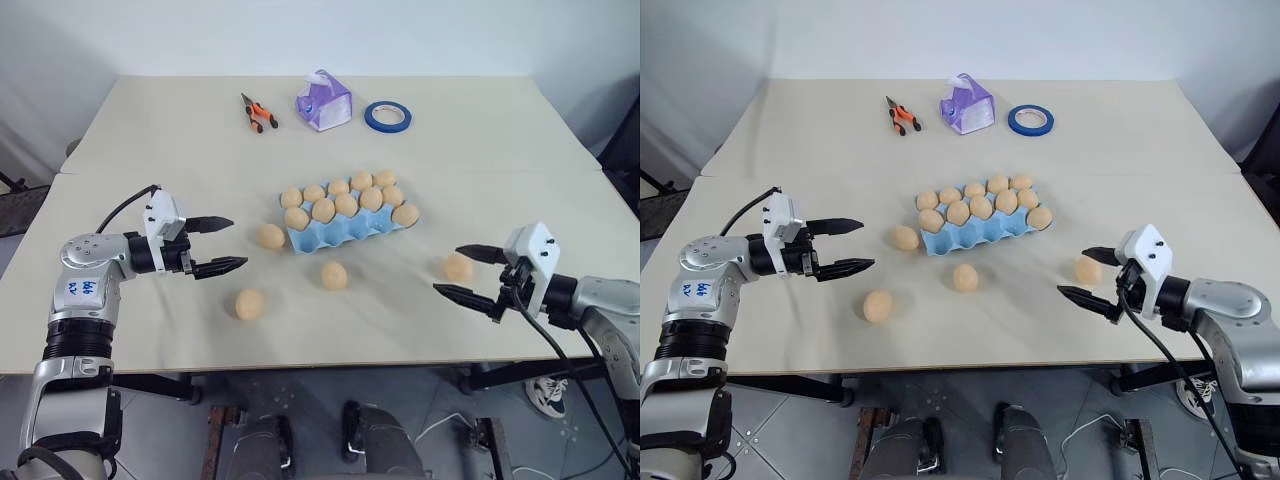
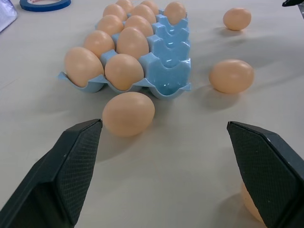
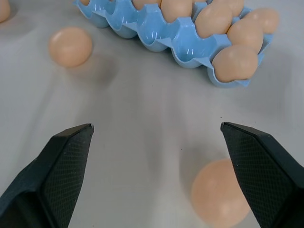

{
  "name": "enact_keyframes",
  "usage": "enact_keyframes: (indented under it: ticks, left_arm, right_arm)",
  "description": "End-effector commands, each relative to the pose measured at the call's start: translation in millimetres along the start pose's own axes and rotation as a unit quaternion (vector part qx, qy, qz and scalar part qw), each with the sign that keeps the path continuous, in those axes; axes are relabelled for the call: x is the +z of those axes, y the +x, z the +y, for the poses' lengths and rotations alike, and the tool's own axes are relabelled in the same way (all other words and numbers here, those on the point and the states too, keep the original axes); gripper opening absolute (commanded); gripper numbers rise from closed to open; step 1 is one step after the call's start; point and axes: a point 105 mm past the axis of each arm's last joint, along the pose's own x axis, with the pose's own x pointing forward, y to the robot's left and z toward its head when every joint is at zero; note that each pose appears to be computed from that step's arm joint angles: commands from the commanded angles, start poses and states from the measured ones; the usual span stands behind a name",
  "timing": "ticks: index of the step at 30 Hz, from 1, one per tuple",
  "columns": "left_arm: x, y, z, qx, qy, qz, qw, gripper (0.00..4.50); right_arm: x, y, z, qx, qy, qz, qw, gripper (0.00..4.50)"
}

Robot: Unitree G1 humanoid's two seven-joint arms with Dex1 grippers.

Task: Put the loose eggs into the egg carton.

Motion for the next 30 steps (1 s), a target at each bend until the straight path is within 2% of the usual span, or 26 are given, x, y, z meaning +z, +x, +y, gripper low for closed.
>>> enact_keyframes:
  ticks: [1,7,11,22,27,30]
  left_arm:
    - [11,-2,3,-0.004,0.013,-0.013,1.0,4.48]
    - [17,11,4,0.006,0.02,-0.015,1.0,4.48]
    - [26,26,-7,-0.04,0.015,-0.033,0.999,4.48]
    - [42,57,-40,-0.171,0.033,-0.065,0.983,4.48]
    - [46,57,-47,-0.201,0.04,-0.073,0.976,4.48]
    - [47,54,-54,-0.218,0.032,-0.086,0.972,4.48]
  right_arm:
    - [16,-10,-11,-0.026,-0.017,-0.019,0.999,4.5]
    - [24,-15,-16,-0.075,-0.007,-0.033,0.997,4.5]
    - [26,-28,-6,-0.123,0.019,-0.054,0.991,4.5]
    - [-11,-65,41,-0.236,0.086,0.001,0.968,4.5]
    - [-16,-61,33,-0.266,0.105,-0.002,0.958,4.5]
    - [-26,-37,15,-0.294,0.124,-0.017,0.948,4.5]
